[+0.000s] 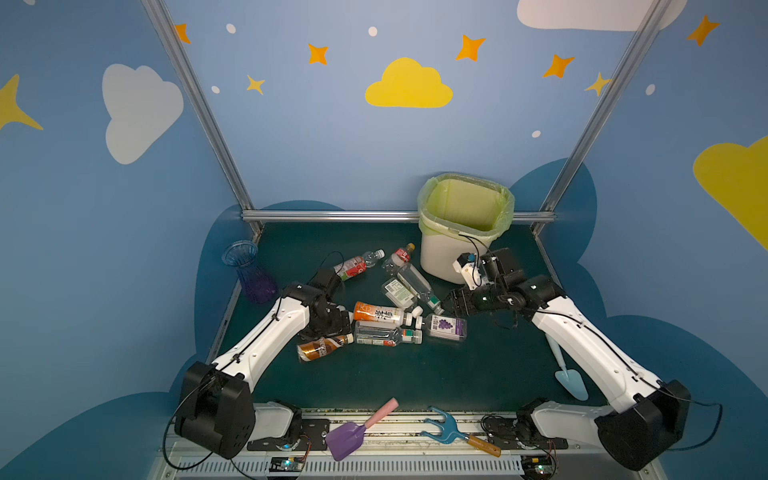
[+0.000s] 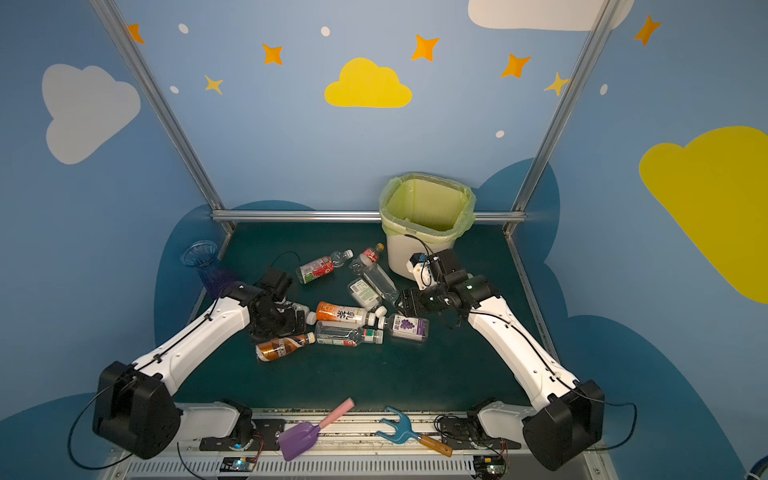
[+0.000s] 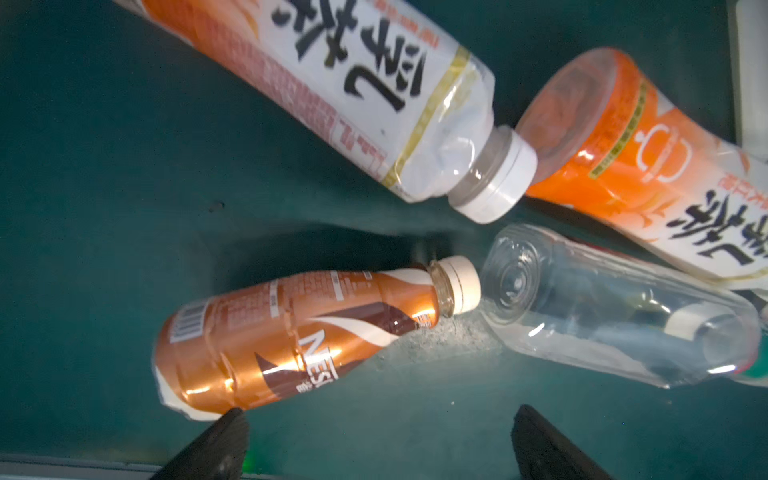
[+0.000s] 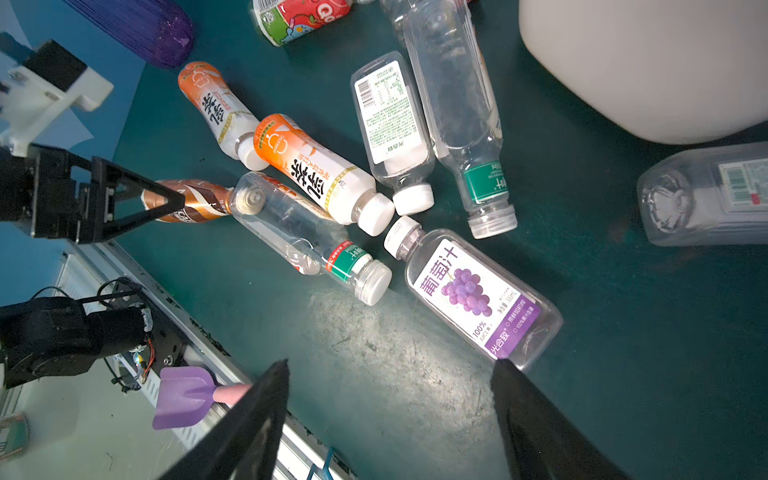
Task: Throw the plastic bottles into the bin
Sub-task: 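Close left gripper on brown Nescafe bottle while right gripper hovers near bottles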
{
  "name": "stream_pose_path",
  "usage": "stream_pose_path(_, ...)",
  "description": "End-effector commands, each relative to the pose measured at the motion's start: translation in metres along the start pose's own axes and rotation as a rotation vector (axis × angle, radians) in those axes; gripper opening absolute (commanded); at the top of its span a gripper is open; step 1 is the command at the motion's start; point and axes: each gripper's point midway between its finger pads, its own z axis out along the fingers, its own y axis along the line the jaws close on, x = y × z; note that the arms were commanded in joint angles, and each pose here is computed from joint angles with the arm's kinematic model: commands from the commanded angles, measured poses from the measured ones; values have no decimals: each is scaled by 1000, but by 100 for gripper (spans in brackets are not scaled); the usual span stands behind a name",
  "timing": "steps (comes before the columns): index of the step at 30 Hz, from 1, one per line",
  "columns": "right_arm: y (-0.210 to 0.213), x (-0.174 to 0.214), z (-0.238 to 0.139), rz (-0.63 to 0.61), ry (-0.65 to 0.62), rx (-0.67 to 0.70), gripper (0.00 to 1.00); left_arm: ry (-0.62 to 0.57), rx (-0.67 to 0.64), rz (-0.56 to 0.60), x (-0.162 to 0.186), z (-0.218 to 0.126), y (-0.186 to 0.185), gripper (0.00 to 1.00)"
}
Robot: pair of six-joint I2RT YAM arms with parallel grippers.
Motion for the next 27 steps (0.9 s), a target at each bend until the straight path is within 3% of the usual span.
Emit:
stream_pose_path(1, 4, 8, -7, -9, -9, -10, 78, 33, -98, 85, -5, 9, 12, 100)
stream_pose_path(8, -4, 21, -14, -19, 0, 32, 78, 88, -116, 159, -5, 19, 11, 100)
stream_pose_path(27, -11, 25, -16, -11, -6, 68, 78, 309, -154, 227, 10, 59, 5, 100)
